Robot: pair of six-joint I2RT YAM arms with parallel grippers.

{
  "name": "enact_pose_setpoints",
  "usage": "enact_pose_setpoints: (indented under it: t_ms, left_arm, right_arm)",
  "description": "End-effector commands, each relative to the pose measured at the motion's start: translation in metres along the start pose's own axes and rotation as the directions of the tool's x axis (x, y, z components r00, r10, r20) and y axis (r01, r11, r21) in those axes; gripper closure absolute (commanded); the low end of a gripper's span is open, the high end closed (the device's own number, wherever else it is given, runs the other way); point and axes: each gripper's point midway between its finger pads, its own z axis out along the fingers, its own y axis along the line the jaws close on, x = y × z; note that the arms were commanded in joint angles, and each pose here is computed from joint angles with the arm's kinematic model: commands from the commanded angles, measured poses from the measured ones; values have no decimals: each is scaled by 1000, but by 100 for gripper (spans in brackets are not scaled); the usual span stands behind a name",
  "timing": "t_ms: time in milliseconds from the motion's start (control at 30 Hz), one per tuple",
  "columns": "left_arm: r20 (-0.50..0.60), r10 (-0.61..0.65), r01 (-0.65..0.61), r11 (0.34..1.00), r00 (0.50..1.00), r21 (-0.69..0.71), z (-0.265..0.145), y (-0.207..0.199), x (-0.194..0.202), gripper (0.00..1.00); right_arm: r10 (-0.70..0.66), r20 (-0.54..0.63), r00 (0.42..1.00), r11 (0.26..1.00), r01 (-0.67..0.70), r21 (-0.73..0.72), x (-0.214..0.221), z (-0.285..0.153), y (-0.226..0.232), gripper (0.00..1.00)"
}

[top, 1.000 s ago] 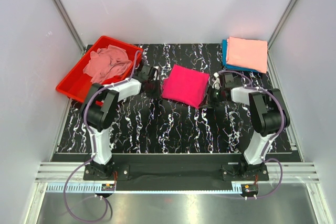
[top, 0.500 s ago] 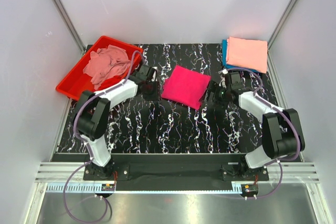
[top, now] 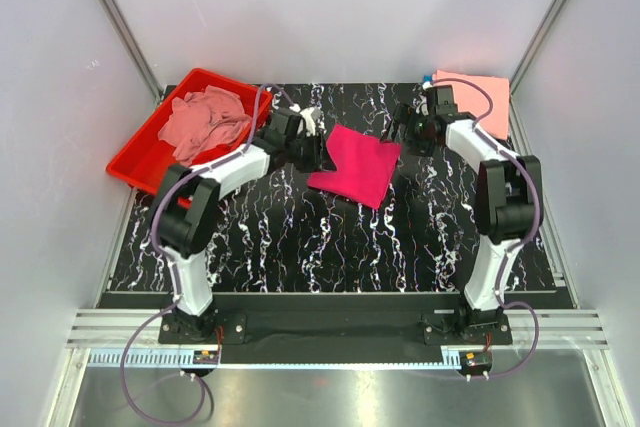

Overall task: Fold and stack the t-shirts
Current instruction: Neatly place the folded tshirt to the corner

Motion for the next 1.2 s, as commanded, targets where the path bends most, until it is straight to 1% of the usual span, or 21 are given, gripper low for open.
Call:
enact_pose_setpoints:
  t_ms: [0, 33, 67, 133, 200, 367, 533, 633, 933, 1167]
  left_arm:
    - [-26, -19, 19, 1000, 999, 16, 21, 7, 3, 62]
    - [-36, -17, 17, 1000, 999, 3, 25, 12, 7, 62]
    - [-38, -17, 16, 1000, 999, -15, 26, 17, 7, 62]
    - [-56, -18, 15, 998, 998, -63, 31, 29, 13, 62]
    - [-61, -18, 12, 996, 998, -91, 33, 36, 15, 62]
    - [-67, -21, 12, 993, 998, -118, 34, 44, 19, 62]
    - [-74, -22, 12, 990, 997, -138, 35, 48, 21, 63]
    - [-68, -24, 15, 990, 997, -138, 34, 48, 19, 63]
    - [-65, -35, 26, 991, 997, -131, 37, 46, 18, 63]
    - [-60, -44, 36, 992, 997, -123, 38, 45, 17, 63]
  right_arm:
    - [-13, -33, 999, 1000, 12, -26, -7, 15, -11, 0]
    - [-22, -28, 999, 999, 21, -41, -13, 18, -10, 0]
    - [-17, -55, 998, 998, 14, -61, -8, 27, -13, 0]
    - [-30, -54, 998, 997, 26, -79, -12, 34, -15, 1]
    - [-34, -78, 996, 996, 27, -81, -7, 46, -23, 0]
    - [-9, -115, 993, 991, -6, -132, 1, 66, -27, 0]
    - [2, -140, 990, 984, -27, -176, 11, 74, -26, 0]
    - [-5, -159, 987, 974, -31, -226, 15, 74, -19, 0]
    - [-12, -188, 982, 986, -20, -167, 19, 76, -31, 0]
    - [-37, -237, 971, 975, -16, -220, 33, 71, -25, 0]
